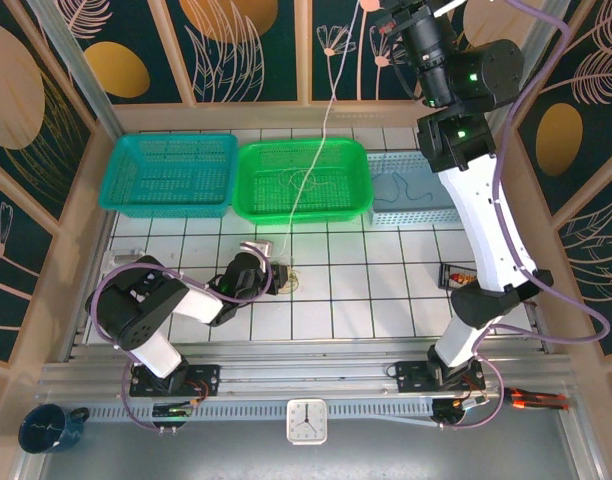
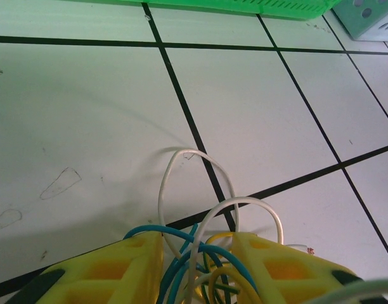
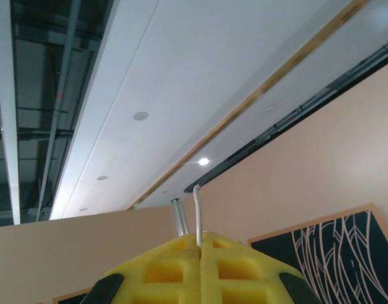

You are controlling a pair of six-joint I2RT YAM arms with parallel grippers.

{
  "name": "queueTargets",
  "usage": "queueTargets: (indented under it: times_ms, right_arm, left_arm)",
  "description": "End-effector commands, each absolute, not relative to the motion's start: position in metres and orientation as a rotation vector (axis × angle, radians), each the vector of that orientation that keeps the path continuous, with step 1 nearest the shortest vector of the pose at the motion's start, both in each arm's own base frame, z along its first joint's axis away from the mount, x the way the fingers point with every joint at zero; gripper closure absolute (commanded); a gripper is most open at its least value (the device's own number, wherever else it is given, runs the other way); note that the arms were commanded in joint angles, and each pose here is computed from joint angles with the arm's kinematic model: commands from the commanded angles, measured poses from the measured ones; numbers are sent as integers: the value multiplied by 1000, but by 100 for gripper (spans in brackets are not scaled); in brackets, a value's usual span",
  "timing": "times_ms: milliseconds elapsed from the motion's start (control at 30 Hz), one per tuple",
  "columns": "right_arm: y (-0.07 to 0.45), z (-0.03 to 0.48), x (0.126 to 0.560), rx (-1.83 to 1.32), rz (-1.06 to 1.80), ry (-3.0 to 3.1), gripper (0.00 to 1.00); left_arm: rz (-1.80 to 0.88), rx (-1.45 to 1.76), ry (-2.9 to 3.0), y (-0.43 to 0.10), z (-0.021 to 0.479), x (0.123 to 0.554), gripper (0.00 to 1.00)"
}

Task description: Untangle the cables

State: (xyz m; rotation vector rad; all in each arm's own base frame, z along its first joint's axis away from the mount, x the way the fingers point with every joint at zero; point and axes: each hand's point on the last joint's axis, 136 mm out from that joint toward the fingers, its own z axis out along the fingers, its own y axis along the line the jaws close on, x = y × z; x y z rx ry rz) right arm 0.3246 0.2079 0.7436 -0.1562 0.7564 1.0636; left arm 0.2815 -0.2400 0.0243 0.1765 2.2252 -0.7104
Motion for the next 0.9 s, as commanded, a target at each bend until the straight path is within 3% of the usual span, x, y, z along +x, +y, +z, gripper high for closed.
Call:
queueTargets:
  times_ms: [0, 367, 633, 867]
  right_arm:
    - [186, 774, 288, -155, 1095, 611, 100]
    - [157, 800, 236, -191, 1009, 424, 100]
    - [167, 789, 247, -219, 1002, 483, 100]
    - [178, 772, 269, -225, 967, 555, 100]
  left_arm:
    - [-727, 167, 2223, -239, 25, 278, 66]
    - [-733, 162, 2235, -241, 20, 278, 60]
    - [-745, 157, 2232, -243, 23, 279, 56]
    - [-821, 175, 2219, -253, 39, 277, 36]
